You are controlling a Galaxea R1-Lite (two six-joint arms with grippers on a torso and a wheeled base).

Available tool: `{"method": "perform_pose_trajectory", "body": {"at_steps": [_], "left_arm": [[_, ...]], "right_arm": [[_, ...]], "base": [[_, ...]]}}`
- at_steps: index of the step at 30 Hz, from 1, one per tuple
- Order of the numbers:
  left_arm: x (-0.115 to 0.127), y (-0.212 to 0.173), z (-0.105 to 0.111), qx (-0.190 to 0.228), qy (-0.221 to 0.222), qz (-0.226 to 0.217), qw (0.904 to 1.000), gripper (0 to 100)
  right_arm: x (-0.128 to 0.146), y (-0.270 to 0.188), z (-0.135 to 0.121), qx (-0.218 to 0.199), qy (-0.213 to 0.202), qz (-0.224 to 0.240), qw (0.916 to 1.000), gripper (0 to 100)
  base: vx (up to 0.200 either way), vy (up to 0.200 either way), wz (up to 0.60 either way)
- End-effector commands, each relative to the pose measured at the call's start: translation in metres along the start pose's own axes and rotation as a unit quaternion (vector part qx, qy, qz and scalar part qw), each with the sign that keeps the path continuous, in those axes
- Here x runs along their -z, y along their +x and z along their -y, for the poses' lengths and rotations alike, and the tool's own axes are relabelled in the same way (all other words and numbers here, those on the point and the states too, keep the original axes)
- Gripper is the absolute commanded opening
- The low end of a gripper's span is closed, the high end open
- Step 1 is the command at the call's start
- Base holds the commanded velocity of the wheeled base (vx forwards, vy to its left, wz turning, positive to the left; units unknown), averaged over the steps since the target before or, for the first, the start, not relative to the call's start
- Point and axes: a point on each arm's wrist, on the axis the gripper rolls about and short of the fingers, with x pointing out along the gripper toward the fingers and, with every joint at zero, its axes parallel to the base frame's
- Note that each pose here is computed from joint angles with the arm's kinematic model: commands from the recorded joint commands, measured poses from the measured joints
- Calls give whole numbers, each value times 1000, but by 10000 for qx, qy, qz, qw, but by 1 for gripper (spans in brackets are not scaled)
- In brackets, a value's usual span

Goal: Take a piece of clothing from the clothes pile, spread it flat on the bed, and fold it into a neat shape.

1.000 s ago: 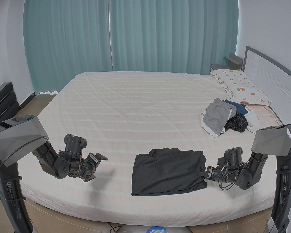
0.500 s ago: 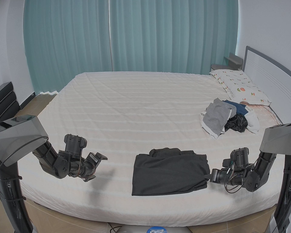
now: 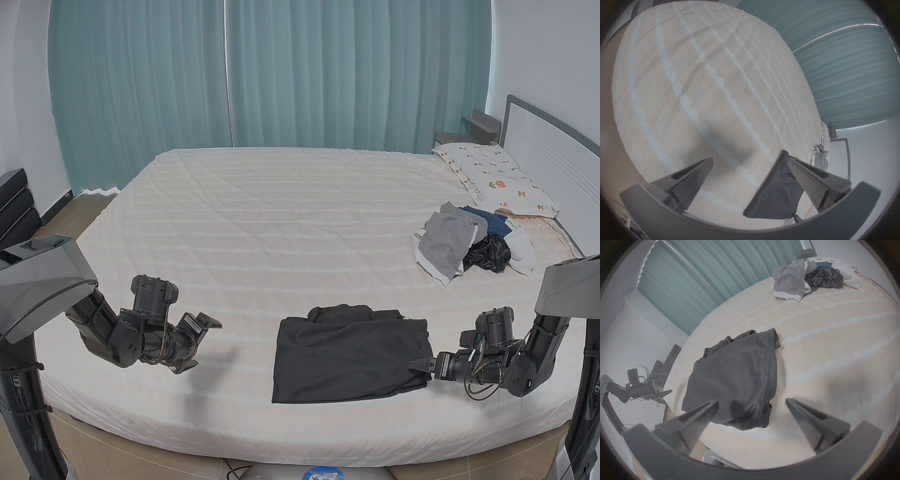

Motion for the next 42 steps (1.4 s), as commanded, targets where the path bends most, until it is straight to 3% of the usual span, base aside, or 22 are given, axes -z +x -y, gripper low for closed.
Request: {"method": "perform_pose_trajectory", "body": {"at_steps": [1,7,20,29,34,37,42], "left_arm": [[13,-3,10,124,146,-118,9997,100],[33,0,15,113,371,-337,9987,100],[50,2,20,119,543,-533,9970,100],[57,2,20,86,596,-572,9965,100],[56,2,22,122,618,-535,9966,100],[54,8,27,161,777,-399,9960,100],[54,35,31,190,1443,-399,9885,100]], "right_arm": [[-8,-7,0,-17,49,182,9998,100],[-13,-8,1,-20,82,289,9995,100],[-21,-3,-3,-103,267,383,9989,100],[-17,5,0,-77,340,279,9990,100],[-16,7,1,-71,344,265,9990,100],[-18,8,0,-87,425,281,9987,100],[-20,17,-5,-154,592,273,9978,100]], "base": [[200,0,0],[33,0,0],[0,0,0],[0,-200,0],[0,0,0],[0,0,0],[0,0,0]]}}
